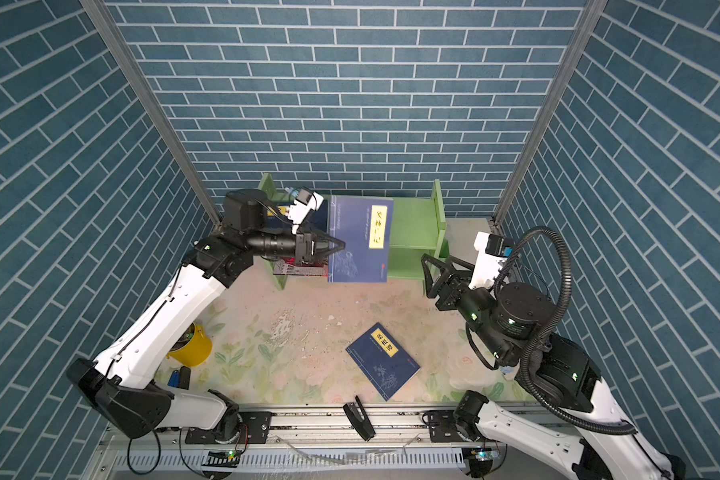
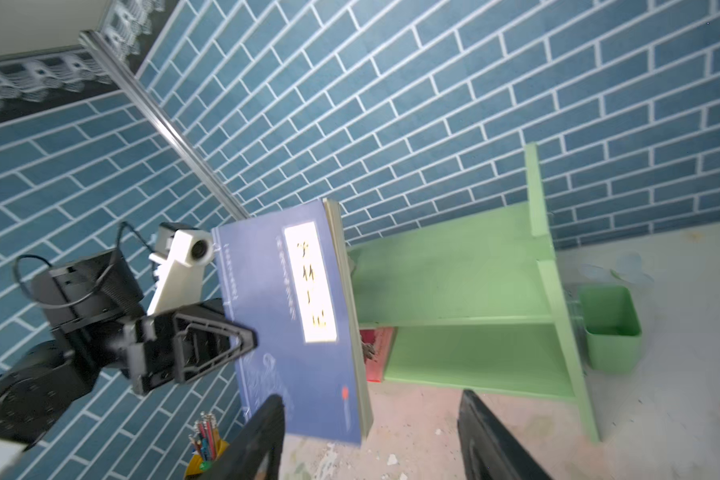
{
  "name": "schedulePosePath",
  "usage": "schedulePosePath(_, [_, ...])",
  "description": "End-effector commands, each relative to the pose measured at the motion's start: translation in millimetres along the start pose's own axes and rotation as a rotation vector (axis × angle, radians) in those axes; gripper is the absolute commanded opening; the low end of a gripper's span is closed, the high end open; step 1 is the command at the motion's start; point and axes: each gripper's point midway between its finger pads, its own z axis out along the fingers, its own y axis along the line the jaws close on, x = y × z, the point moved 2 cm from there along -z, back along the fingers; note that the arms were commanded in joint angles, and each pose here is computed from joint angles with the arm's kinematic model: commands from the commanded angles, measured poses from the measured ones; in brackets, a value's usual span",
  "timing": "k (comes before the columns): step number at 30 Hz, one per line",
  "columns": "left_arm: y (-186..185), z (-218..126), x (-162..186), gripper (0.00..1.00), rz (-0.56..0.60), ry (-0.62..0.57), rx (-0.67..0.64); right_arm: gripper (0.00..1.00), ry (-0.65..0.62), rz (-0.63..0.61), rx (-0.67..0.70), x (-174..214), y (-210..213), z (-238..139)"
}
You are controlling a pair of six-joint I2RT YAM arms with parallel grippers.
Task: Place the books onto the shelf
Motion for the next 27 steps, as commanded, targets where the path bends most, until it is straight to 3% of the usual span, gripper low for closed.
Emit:
schedulePosePath(1, [-16,-46,-68,0.0,-0.055,-0.252,0.02,0.69,0.002,-0.039,-0.166,-10,39,13])
schedulePosePath(5, [3,-86,-97,0.0,-0.187,-0.44,0.015,0.71,0.057,-0.013,-0.267,2,66,41])
schedulePosePath(10, [9,-106,-101,0.0,-0.287,-0.553,0.072,0.74,0.087,0.071,-0.424,23,99,77])
schedulePosePath(16, [13,-105,-89,0.0,-0.349,-0.552,0.1,0.78,0.106,0.156,-0.558,42,125,114])
schedulePosePath(23, [11,-98,-77,0.0,-0.367,-0.524,0.138,0.8,0.081,0.348,-0.724,49,135,153])
schedulePosePath(27, [13,-97,-74,0.0,-0.383,-0.529,0.145,0.8,0.063,0.413,-0.746,50,132,171])
